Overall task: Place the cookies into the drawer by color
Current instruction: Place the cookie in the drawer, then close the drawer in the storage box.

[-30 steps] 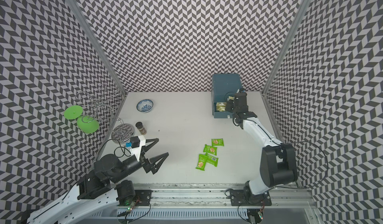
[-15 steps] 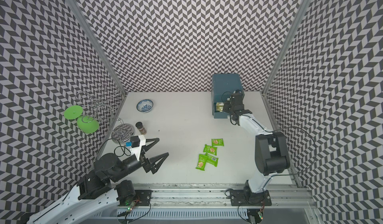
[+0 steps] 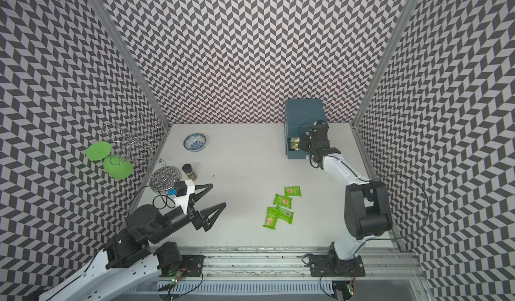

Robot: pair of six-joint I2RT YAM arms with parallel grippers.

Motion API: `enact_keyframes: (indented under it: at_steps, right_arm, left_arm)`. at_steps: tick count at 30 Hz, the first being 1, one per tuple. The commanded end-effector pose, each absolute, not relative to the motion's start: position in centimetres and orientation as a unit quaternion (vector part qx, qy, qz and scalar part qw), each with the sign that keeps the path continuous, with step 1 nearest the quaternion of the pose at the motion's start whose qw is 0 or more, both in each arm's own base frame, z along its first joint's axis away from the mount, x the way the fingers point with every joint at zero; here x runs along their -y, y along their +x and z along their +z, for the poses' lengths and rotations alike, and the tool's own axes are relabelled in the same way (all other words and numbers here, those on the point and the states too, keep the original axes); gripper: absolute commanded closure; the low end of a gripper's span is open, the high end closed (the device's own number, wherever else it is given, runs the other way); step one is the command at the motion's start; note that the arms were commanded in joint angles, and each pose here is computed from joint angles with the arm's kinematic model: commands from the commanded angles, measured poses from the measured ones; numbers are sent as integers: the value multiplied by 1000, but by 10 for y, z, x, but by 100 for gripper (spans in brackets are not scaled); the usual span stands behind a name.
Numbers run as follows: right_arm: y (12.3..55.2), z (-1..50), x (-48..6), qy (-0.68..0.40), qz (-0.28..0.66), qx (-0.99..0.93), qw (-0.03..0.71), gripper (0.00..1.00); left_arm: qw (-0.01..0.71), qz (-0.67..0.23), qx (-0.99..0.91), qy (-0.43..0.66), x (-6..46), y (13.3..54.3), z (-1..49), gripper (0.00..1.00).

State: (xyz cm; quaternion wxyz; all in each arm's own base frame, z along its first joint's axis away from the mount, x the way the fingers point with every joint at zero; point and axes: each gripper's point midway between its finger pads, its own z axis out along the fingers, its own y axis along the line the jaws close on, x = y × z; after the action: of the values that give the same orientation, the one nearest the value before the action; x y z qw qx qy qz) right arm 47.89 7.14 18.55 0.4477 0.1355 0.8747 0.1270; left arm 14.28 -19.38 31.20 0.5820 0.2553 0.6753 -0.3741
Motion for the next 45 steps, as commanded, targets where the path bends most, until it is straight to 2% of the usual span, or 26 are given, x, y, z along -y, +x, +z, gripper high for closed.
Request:
enact_keyframes:
  at_steps: [1, 8, 15, 20, 24, 36, 39, 45]
  right_arm:
    - [471, 231, -68, 135, 142, -849, 491, 33]
    - [435, 293, -69, 128, 185, -805, 549, 30]
    - [393, 305, -67, 154, 234, -771, 572, 30]
    - [375, 282, -72, 168, 269, -771, 552, 32]
    - [372, 246, -78, 172, 283, -787, 520, 31]
    - [401, 160, -86, 172, 303, -840, 415, 27]
    - [407, 146, -87, 170, 311, -849, 392, 31]
    - [420, 145, -72, 181, 284, -846, 413, 38]
  left_arm:
    - [587, -380, -666, 259, 196, 142, 316, 1]
    - [589, -379, -667, 256, 195, 143, 316, 0]
    - [590, -379, -666, 254, 194, 143, 316, 0]
    - [591, -379, -665, 254, 193, 143, 317, 0]
    - [590, -379, -667, 253, 193, 144, 316, 0]
    - [590, -377, -668, 251, 193, 144, 316, 0]
    - [590, -377, -669, 250, 193, 144, 316, 1]
    - [589, -376, -670, 250, 193, 145, 315, 1]
